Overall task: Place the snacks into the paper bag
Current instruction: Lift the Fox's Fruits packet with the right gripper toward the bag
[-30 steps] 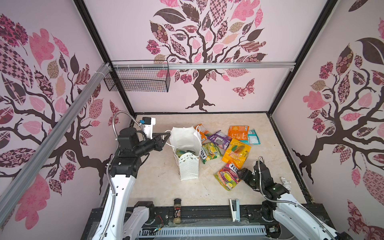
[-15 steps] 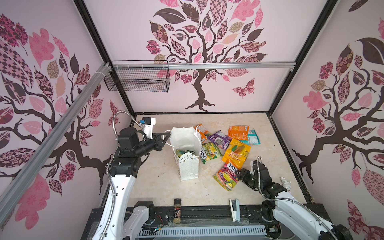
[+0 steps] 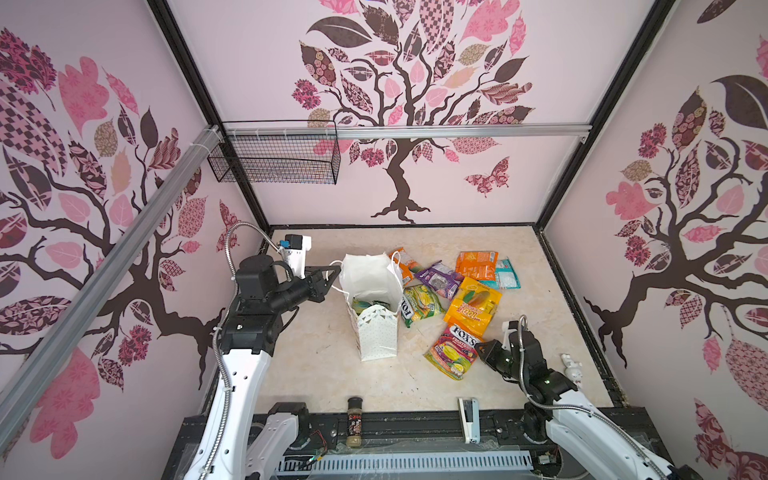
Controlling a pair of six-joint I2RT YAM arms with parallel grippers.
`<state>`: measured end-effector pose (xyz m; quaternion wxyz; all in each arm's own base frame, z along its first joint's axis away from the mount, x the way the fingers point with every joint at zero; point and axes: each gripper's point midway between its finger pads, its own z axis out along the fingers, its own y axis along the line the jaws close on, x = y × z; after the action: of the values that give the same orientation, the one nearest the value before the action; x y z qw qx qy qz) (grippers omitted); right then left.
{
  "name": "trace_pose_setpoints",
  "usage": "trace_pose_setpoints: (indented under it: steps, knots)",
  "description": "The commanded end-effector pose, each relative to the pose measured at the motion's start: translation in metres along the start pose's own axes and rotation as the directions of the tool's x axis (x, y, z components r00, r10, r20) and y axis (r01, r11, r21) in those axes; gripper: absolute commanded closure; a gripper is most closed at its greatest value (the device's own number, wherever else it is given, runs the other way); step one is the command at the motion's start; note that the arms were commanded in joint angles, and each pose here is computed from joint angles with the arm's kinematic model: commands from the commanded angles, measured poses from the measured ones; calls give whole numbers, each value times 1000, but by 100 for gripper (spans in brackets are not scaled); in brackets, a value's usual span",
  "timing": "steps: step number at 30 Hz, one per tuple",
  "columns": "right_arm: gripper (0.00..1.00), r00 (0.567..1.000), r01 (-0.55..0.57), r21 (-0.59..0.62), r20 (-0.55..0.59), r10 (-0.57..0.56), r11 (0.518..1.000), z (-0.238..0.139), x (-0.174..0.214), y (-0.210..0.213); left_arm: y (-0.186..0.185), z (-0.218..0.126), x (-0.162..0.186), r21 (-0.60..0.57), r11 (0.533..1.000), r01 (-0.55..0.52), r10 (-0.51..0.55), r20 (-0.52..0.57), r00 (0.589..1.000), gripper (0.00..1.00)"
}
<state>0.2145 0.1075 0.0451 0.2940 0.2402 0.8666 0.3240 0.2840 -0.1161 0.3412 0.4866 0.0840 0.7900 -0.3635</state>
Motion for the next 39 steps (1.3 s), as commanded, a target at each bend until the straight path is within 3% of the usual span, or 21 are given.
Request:
trace_pose_setpoints:
  steps: [1, 5, 25, 31, 39]
  knots:
    - [95, 999, 20, -17, 28, -19, 1000, -3, -9, 9, -1, 0, 2, 5, 1000, -16, 16, -2, 1000, 94]
    - [100, 998, 50, -27, 28, -49, 998, -4, -14, 19, -2, -1, 2, 5, 1000, -19, 19, -1, 1000, 94]
    - [100, 958, 287, -175, 76, -278, 942, -43, -50, 111, -2, -2, 1, 1, 1000, -21, 21, 6, 1000, 94]
    - [100, 946, 323, -197, 110, -306, 926, -57, -60, 130, -3, -3, 0, 4, 1000, -24, 24, 11, 1000, 94]
    - [100, 949, 295, -175, 171, -266, 939, -76, -80, 147, -6, -4, -1, 15, 999, -33, 33, 17, 999, 94]
